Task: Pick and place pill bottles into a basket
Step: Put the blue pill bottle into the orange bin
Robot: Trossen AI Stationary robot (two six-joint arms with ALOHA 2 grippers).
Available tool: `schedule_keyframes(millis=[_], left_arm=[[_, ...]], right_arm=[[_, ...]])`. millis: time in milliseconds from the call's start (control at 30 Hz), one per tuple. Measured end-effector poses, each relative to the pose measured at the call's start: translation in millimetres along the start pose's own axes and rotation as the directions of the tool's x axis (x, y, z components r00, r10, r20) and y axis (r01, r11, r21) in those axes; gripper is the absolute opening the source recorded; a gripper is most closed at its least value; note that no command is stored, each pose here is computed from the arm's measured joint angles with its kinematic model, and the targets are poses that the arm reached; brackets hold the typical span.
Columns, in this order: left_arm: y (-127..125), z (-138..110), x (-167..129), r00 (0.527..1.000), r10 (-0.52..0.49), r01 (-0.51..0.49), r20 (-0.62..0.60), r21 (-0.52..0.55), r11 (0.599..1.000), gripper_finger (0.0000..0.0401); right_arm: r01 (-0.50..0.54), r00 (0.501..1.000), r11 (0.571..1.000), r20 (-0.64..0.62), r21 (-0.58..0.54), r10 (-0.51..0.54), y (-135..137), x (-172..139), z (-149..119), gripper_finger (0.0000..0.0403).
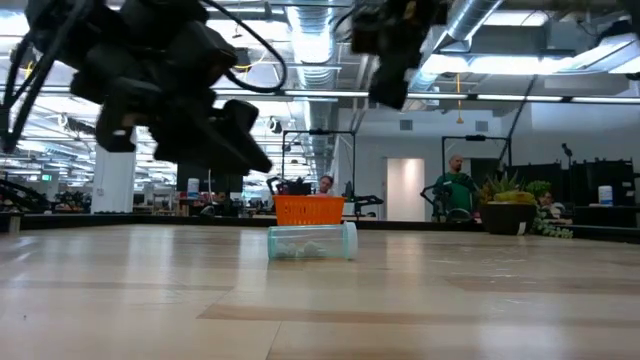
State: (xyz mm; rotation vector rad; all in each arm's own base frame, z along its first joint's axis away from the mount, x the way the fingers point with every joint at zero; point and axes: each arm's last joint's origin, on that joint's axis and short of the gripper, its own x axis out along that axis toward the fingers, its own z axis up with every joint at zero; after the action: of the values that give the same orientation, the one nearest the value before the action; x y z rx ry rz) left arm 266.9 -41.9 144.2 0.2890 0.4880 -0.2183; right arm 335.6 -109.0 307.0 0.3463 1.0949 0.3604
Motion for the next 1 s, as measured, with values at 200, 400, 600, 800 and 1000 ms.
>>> schedule_keyframes(millis=[200, 400, 600, 800, 1000], left_arm=[[11.1, 11.8, 18.9, 0.999, 0.016, -0.018, -0.039, -0.046, 0.999, 0.0183], [16.8, 31.4, 30.8, 0.998, -0.014, 0.01, -0.054, -0.071, 0.997, 0.0183], [7.3, 48.9, 32.7, 0.995, -0.059, 0.047, -0.081, -0.142, 0.989, 0.0183], [-10.8, 62.8, 35.9, 0.992, -0.011, -0.023, -0.127, -0.258, 0.966, 0.0183], [-25.0, 68.6, 48.8, 0.978, 0.015, -0.092, -0.21, -0.363, 0.927, 0.0183]], right_arm=[[0.148, 0.972, 0.988, 0.192, -0.033, -0.139, 30.4, -26.2, -50.8, 0.0171], [0.239, 0.931, 0.971, 0.278, 0.025, -0.237, 44.4, -26.1, -109.0, 0.0171], [0.276, 0.901, 0.959, 0.327, 0.07, -0.283, 49.2, -17.4, -146.9, 0.0171], [0.271, 0.897, 0.958, 0.338, 0.092, -0.286, 47.2, -7.5, -164.9, 0.0171], [0.264, 0.906, 0.958, 0.311, 0.112, -0.286, 44.2, 0.6, -169.3, 0.0171]])
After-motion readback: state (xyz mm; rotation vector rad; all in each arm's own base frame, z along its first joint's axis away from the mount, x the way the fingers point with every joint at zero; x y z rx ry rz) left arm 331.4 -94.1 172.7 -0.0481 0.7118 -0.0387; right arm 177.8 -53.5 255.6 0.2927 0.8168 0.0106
